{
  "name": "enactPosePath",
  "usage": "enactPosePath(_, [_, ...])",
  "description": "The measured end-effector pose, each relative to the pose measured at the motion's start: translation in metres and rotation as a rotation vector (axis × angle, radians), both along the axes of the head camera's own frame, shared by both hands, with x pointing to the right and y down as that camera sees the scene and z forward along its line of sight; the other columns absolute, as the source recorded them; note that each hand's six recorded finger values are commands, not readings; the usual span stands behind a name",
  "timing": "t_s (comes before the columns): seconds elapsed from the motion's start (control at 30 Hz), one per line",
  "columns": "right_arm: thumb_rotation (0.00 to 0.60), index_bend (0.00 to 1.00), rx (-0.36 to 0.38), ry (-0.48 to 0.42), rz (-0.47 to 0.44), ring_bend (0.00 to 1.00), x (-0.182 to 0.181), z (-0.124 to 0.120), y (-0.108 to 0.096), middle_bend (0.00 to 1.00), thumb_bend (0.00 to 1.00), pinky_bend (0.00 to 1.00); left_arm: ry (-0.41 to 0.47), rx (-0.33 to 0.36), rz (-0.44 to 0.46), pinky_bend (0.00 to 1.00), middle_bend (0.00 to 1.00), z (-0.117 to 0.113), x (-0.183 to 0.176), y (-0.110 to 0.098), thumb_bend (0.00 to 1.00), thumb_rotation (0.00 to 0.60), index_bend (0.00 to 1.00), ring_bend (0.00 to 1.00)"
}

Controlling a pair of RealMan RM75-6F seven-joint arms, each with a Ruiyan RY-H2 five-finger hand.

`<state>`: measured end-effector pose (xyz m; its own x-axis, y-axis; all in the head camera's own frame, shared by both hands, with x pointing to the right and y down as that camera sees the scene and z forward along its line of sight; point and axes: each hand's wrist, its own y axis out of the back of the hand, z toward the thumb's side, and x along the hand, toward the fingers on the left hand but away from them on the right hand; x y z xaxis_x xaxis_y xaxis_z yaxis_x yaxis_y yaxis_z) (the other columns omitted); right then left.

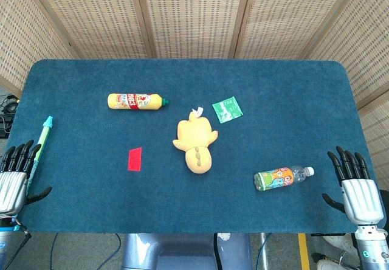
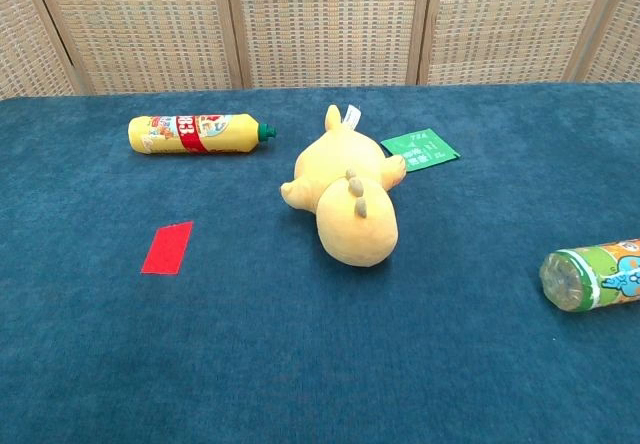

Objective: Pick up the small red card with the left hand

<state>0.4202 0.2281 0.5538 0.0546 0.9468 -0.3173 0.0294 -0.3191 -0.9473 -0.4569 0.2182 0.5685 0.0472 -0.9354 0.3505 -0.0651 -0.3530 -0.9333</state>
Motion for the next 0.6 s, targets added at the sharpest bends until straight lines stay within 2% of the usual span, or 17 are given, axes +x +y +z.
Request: enactPosePath(0.6, [0.6,0.0,-0.009,0.012,0.008,0.0,0.0011,0.0018,-0.0014,0.0,0.0,0.0,0.013,-0.02,0.002,0.0,0.0,0.003,0.0019,0.0008,0.07,0.6,0.0,0.0])
